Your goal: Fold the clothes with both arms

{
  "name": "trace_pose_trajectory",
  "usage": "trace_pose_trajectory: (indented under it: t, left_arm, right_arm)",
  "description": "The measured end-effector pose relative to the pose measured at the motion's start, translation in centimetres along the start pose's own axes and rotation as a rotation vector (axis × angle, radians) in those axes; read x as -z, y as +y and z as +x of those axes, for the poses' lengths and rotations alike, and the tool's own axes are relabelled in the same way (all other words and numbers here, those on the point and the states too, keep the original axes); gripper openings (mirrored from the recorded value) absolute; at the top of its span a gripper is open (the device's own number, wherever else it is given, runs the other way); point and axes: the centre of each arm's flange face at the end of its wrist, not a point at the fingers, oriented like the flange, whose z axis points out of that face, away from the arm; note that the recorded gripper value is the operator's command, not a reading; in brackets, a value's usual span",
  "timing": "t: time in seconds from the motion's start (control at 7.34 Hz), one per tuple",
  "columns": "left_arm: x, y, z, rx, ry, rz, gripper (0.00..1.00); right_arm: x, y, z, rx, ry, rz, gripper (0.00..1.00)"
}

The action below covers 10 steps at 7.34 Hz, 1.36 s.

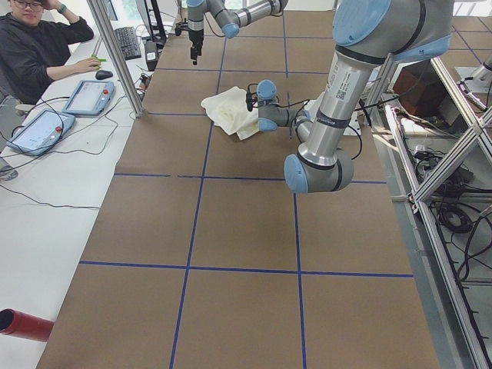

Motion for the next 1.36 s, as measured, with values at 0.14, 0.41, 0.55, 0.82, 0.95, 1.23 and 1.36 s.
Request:
trace_pose_trajectory:
  t: [0.14, 0.41, 0.55, 0.82, 0.95, 1.23, 1.36]
  left_arm:
    - [1.7, 0.8, -1.1, -0.001, 0.001, -0.004, 1.00]
    - [4.5, 0.1, -2.7, -0.003, -0.004, 0.021, 1.00]
    - [6.8, -2.0, -3.7, -0.016, -0.013, 0.049, 1.00]
    - [14.3, -8.4, -6.0, -0.100, -0.066, 0.120, 1.00]
    - [18.7, -12.0, -6.9, -0.158, -0.133, 0.175, 1.00]
    - [28.2, -18.3, -8.8, -0.280, -0.346, 0.262, 1.00]
    - [33.3, -21.0, -10.6, -0.343, -0.463, 0.277, 1.00]
  right_arm:
    - [0.0, 0.0, 0.0, 0.000, 0.000, 0.000, 1.00]
    - [0.3, 0.4, 0.5, 0.003, -0.005, 0.004, 1.00]
    - [0.5, 1.1, 1.6, 0.005, -0.010, 0.008, 1.00]
    - [1.0, 1.8, 5.8, 0.011, -0.004, 0.022, 1.00]
    - [1.4, 2.2, 9.1, 0.040, 0.018, 0.021, 1.00]
    - [3.3, 3.7, 15.6, 0.139, 0.084, -0.007, 1.00]
    - [4.5, 4.8, 19.5, 0.183, 0.111, -0.021, 1.00]
